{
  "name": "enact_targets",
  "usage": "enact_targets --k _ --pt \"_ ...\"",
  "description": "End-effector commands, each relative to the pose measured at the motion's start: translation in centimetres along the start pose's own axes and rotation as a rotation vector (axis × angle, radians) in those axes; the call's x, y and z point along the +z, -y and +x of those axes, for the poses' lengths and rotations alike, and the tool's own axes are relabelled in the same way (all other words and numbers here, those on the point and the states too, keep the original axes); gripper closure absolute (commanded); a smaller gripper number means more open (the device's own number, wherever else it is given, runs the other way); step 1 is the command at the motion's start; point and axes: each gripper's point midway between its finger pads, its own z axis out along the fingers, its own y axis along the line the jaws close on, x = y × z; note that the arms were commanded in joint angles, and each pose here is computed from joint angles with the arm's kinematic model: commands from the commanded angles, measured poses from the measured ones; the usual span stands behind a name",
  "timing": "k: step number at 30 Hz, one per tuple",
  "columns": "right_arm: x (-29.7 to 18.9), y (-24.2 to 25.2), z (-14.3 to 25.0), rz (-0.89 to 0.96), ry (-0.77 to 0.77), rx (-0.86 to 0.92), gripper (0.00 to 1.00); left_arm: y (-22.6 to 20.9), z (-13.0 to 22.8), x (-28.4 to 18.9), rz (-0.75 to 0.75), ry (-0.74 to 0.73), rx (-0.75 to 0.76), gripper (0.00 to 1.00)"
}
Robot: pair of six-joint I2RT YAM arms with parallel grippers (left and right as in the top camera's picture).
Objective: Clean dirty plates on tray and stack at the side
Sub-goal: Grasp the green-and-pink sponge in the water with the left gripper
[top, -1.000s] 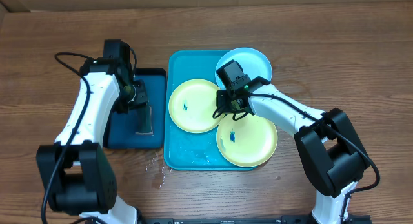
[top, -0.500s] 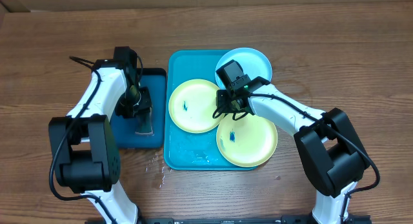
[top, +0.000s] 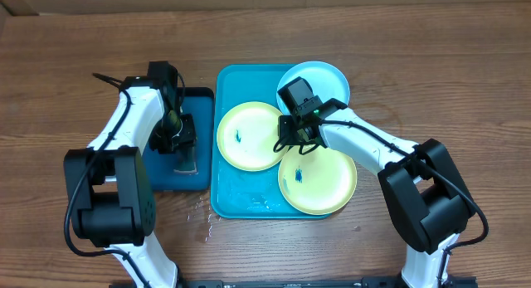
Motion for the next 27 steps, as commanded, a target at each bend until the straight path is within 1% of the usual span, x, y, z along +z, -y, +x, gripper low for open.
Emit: enact_targets --k 1,11,17,19,21,22,23,25,27 --pt "0.3 0.2 -0.5 0.010 0.011 0.005 0.95 0.6 0.3 0.2 0.010 -0.010 0.062 0.62" --pt "0.3 0.2 -0.5 0.011 0.011 0.004 0.95 0.6 0.6 0.4 0.004 -0.018 0.064 0.62" --pt "0.3 0.2 -0.5 0.011 0.011 0.005 0.95 0.4 1.7 1.8 0.001 -0.041 0.050 0.63" --pt "0.3 0.2 -0.5 0.010 0.011 0.004 0.95 0.4 1.8 2.3 0.002 -0.040 0.051 0.66" --pt "0.3 0.2 -0.6 0.009 0.013 0.005 0.95 0.4 1.7 2.4 0.003 -0.034 0.051 0.76" --pt "0.3 0.2 -0.6 0.009 0.013 0.005 0.95 0.5 1.7 2.4 0.005 -0.032 0.051 0.76" --pt "0.3 0.2 -0.6 0.009 0.013 0.005 0.95 0.5 1.6 2.4 0.007 -0.031 0.051 0.82" --pt "0.3 0.2 -0.5 0.009 0.012 0.005 0.95 0.7 1.5 2.4 0.018 -0.027 0.052 0.96" --pt "0.3 0.2 -0.5 0.010 0.012 0.005 0.95 0.8 1.1 2.0 0.024 -0.012 0.055 0.96"
